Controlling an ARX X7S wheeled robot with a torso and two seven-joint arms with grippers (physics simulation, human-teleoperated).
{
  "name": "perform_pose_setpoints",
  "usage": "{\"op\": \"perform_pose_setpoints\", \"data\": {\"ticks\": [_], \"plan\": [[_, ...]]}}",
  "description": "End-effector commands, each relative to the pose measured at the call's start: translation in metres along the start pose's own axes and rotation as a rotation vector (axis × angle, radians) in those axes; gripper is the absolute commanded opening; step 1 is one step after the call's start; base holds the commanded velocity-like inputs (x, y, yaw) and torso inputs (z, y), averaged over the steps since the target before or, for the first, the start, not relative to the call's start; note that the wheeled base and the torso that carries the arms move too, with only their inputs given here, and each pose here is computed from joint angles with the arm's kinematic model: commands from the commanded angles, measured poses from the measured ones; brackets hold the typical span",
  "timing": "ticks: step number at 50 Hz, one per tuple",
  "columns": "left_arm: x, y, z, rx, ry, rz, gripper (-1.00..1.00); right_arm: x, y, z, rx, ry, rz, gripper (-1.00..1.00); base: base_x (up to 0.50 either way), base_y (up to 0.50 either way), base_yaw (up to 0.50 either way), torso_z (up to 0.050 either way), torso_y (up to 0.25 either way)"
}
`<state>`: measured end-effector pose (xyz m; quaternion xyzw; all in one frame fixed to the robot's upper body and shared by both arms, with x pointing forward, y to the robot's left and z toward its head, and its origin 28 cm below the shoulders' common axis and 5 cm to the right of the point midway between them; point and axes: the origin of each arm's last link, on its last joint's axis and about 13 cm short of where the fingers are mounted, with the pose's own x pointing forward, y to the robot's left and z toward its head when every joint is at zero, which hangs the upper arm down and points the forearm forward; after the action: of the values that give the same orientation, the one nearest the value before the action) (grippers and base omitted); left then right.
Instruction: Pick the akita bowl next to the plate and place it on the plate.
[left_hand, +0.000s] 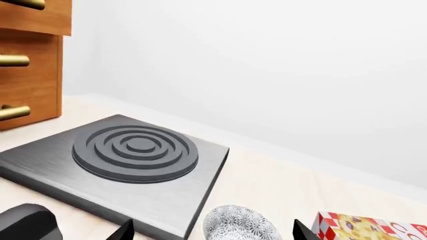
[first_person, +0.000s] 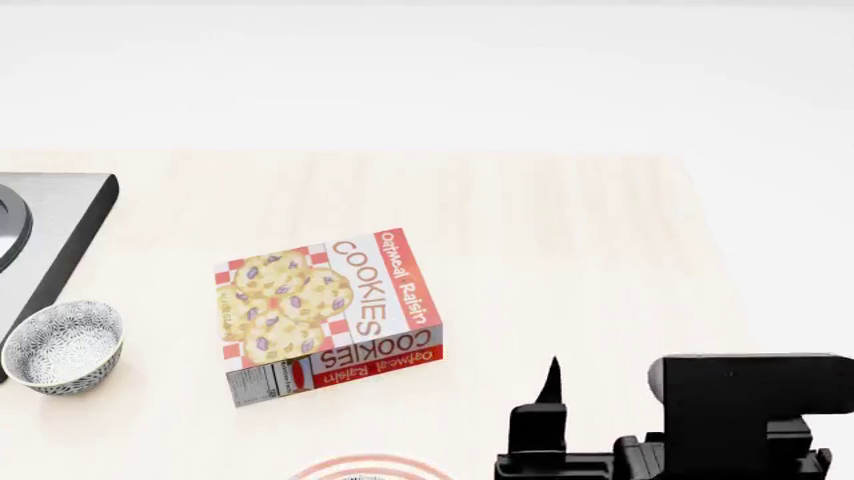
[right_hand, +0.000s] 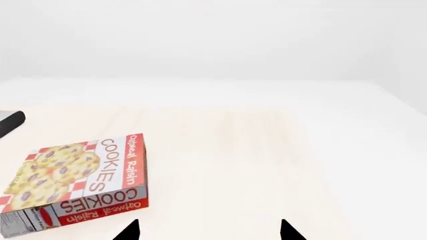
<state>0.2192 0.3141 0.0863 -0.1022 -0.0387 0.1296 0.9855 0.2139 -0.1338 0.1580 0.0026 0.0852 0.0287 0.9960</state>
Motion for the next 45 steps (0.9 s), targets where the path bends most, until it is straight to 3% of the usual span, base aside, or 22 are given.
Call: {"op": "perform_pose_setpoints", "data": {"ticks": [1,25,45], "plan": [[0.0,0.0,-0.001,0.003,-0.001,0.0,1.0,0.0,-0.005,-0.021,-0.036,-0.101,-0.079,1.0,0.0,0.0,0.0,0.0,0.0],[0.0,-0.001,0.002,0.007,-0.001,0.005,1.0,0.0,-0.01,-0.047,-0.106,-0.259,-0.19,1.0,0.0,0.0,0.0,0.0,0.0],[0.001,-0.001,0.0,0.001,0.003,-0.001,1.0,-0.009,-0.009,-0.038,-0.163,-0.377,-0.248,1.0,0.0,0.0,0.0,0.0,0.0]]}}
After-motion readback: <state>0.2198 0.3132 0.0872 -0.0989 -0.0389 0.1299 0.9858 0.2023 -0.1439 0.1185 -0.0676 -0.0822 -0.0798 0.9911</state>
